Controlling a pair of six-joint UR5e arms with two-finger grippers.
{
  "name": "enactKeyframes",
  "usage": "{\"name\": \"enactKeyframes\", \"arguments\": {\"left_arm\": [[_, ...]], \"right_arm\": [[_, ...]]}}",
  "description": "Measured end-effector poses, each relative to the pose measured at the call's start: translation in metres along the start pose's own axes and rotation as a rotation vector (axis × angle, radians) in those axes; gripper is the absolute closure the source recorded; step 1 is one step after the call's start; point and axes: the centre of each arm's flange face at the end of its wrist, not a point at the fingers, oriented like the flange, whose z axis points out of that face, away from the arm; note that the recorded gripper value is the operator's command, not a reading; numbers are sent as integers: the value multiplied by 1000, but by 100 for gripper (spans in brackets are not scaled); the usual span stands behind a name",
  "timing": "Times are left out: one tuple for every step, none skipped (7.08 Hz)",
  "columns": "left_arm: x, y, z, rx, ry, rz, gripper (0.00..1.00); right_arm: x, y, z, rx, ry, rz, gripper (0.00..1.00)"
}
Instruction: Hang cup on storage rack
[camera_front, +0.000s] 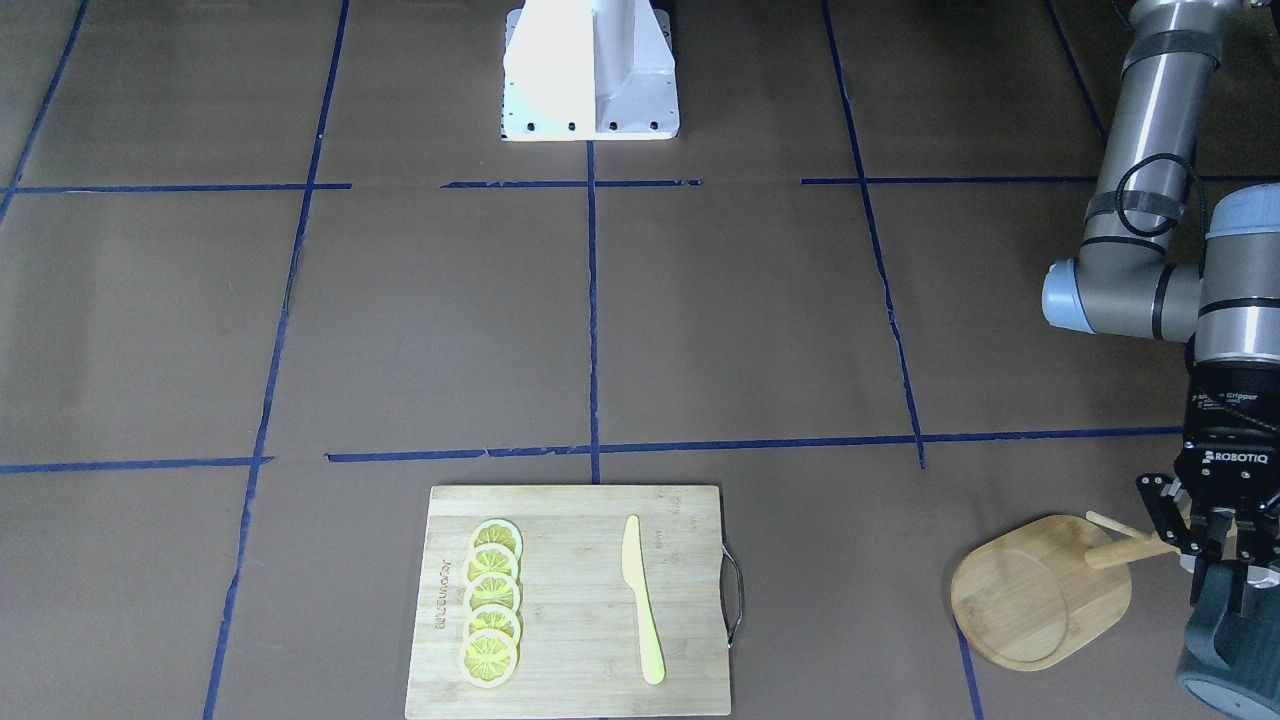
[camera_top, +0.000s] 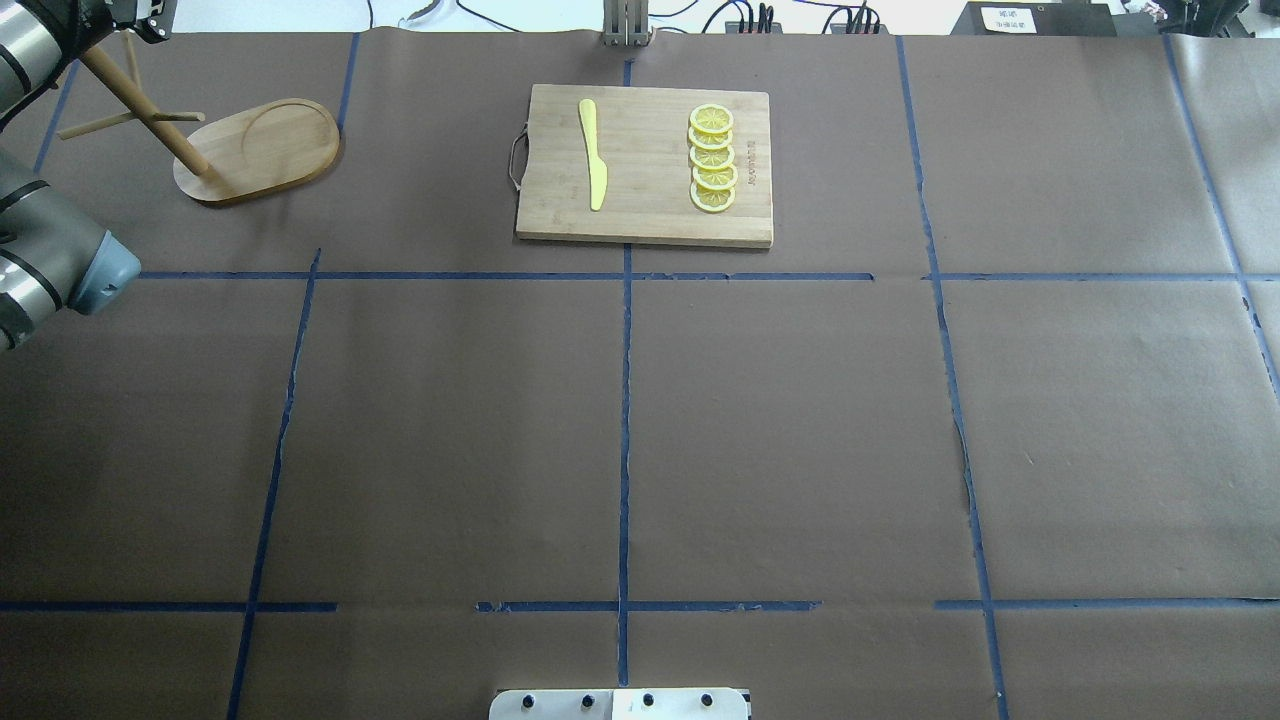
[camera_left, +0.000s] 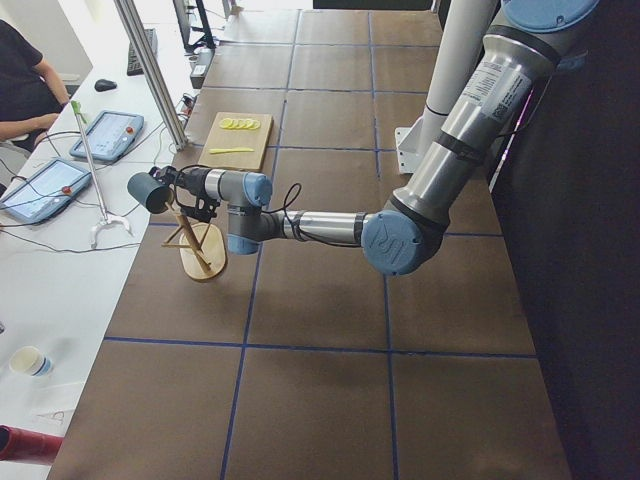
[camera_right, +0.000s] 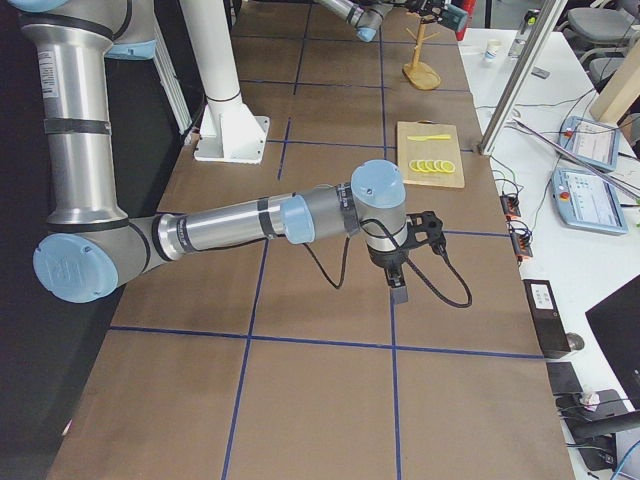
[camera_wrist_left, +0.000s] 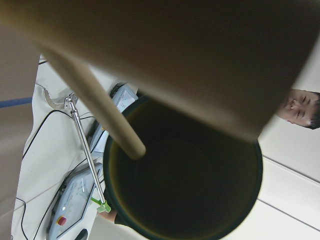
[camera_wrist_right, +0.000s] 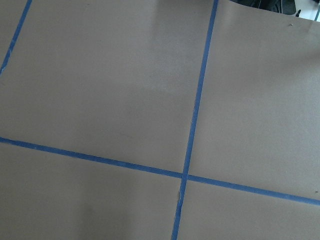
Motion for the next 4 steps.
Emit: {"name": "enactKeyframes", "arguments": {"left_arm": [[-2, -2, -1, 0, -13, 1, 96], [-3, -5, -1, 1, -25, 2, 96], [-5, -9, -2, 4, -34, 2, 96], [-7, -13, -5, 7, -42, 3, 96]], "right_arm": [[0, 0, 0, 0, 0, 0, 0], [0, 0, 0, 0, 0, 0, 0], [0, 0, 0, 0, 0, 0, 0], [0, 0, 0, 0, 0, 1, 0]]}}
